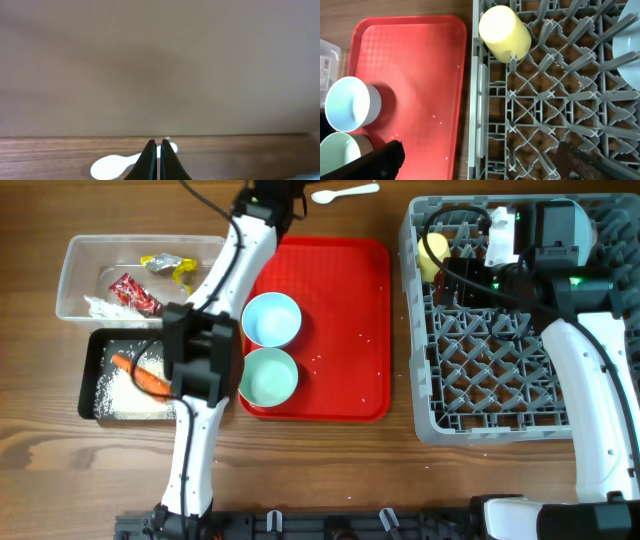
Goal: Sort waste into correct bins and load items into the dishwasher rack
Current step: 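Reach the left gripper to the white spoon beyond the red tray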
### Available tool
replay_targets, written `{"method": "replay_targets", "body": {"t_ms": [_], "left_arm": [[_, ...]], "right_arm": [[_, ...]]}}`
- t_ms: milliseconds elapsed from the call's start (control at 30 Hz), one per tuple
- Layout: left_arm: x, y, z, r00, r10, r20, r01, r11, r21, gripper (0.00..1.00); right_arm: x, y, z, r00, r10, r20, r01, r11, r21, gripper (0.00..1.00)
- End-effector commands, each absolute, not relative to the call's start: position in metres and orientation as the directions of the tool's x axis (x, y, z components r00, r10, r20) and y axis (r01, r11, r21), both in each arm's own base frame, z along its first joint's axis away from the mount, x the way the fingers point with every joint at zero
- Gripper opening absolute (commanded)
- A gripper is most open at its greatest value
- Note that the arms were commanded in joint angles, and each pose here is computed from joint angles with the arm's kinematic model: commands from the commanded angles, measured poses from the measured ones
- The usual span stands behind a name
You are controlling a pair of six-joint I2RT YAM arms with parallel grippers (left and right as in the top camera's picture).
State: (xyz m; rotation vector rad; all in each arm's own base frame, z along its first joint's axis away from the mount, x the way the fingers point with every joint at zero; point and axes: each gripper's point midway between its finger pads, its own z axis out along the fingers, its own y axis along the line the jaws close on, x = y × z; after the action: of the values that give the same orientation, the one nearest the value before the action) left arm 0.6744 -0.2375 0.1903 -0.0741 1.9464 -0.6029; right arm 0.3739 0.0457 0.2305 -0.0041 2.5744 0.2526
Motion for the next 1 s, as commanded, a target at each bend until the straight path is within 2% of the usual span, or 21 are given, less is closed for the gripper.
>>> {"method": "replay_targets", "body": {"t_ms": [0,200,500,667,967], "left_arm": [[0.682,-0.239,0.162,-0.455,-0.32,-0.831,0.199,0.873,-0.446,0.04],[0.685,-0.241,0.109,-0.504,-0.304,-0.809,0.174,0.881,-0.439,0.04],[0.685,-0.263,0.06,-0.492,-0.237,-0.838,0.224,0.895,-0.385,0.04],[0.687,-0.264,0.051,-0.465,-0.177,-0.868,0.264,0.908,-0.326,0.04],[0.703,-0.252,0.062,-0.348,-0.226,-0.91,0.282,0.9,-0.331,0.11]], "right_arm": [[0.375,0.048,0.24,-0.837,0.062,-0.544,-0.056,0.979,0.196,1.0],[0.375,0.048,0.24,-0.837,0.062,-0.544,-0.056,0.979,0.196,1.0],[0.375,0.048,0.24,-0.837,0.062,-0.544,-0.056,0.979,0.196,1.0],[0.375,0.048,0.24,-0.837,0.062,-0.544,-0.055,0.979,0.196,1.0],[0.375,0.048,0.24,-0.837,0.062,-0.544,-0.055,0.979,0.196,1.0]]}}
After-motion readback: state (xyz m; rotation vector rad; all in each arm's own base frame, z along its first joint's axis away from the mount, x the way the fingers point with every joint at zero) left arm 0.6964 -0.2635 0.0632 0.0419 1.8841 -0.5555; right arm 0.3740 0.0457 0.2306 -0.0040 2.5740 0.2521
